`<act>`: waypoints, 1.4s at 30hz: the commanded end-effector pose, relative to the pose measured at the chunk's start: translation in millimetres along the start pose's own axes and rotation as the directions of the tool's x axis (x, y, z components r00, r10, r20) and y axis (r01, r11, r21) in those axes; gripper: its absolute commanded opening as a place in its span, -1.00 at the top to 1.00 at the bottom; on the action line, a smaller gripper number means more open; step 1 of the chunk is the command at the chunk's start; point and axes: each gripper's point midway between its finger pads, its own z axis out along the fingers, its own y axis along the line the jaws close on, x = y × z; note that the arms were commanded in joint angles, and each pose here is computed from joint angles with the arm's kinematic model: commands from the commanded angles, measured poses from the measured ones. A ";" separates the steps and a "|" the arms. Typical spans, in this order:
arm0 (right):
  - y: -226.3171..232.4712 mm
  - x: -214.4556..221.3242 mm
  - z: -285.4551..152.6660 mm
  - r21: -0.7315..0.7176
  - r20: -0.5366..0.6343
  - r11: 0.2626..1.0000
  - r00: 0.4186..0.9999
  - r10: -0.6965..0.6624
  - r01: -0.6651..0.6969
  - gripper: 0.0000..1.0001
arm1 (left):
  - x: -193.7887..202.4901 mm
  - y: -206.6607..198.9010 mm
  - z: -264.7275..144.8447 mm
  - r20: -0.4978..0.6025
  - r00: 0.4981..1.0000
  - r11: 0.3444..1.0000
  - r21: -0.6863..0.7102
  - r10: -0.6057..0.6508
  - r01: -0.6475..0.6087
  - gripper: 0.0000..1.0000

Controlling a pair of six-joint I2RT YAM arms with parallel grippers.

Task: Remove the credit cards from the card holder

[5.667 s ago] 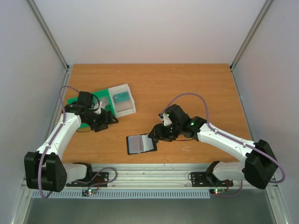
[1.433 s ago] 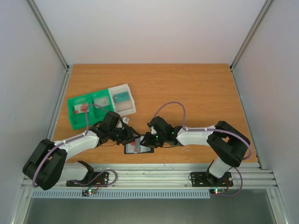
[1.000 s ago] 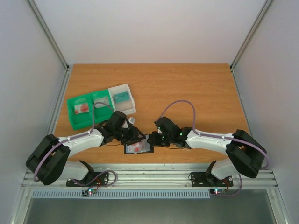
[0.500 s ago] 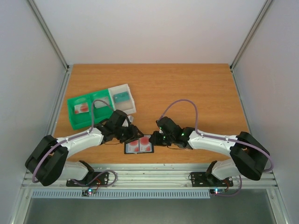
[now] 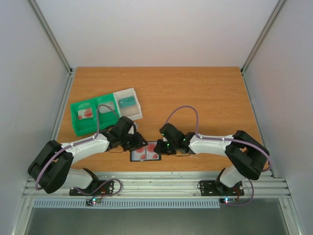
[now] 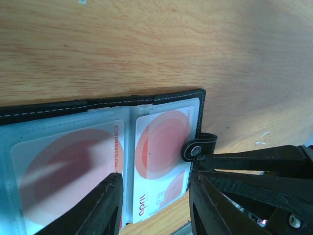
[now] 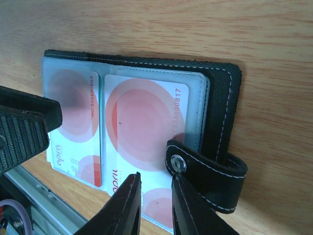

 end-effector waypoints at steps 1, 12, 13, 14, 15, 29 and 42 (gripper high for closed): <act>5.9 -6.9 1.8 -0.006 0.022 1.000 1.000 -0.016 0.016 0.60 | 1.0 7.2 6.7 0.000 1.000 1.000 -0.013 0.010 -0.010 0.23; 11.3 0.9 -5.8 -0.043 0.008 0.999 1.000 0.010 -0.010 0.60 | 3.6 10.3 8.6 -0.005 1.000 1.000 -0.011 -0.006 0.006 0.24; 13.0 1.3 -5.9 -0.050 0.006 0.999 1.000 0.012 -0.011 0.60 | 3.8 10.4 8.8 -0.006 1.000 1.000 -0.010 -0.007 0.007 0.24; 14.2 2.5 -5.1 -0.053 0.003 0.999 1.000 0.009 -0.009 0.60 | 4.3 10.7 9.1 -0.007 1.000 1.000 -0.009 -0.008 0.008 0.24; 15.2 2.9 -4.5 -0.052 0.003 0.999 1.000 0.008 -0.008 0.60 | 4.4 10.9 9.1 -0.008 1.000 1.000 -0.008 -0.011 0.011 0.24; -16.7 1.9 7.1 0.110 0.050 0.994 0.999 0.021 -0.027 0.60 | 6.1 11.9 12.9 -0.010 1.000 0.999 0.013 -0.029 0.029 0.24; -29.3 10.2 17.3 0.100 0.048 0.993 0.998 0.050 -0.055 0.74 | 1.5 4.3 25.9 -0.016 0.998 0.995 0.080 -0.054 0.055 0.25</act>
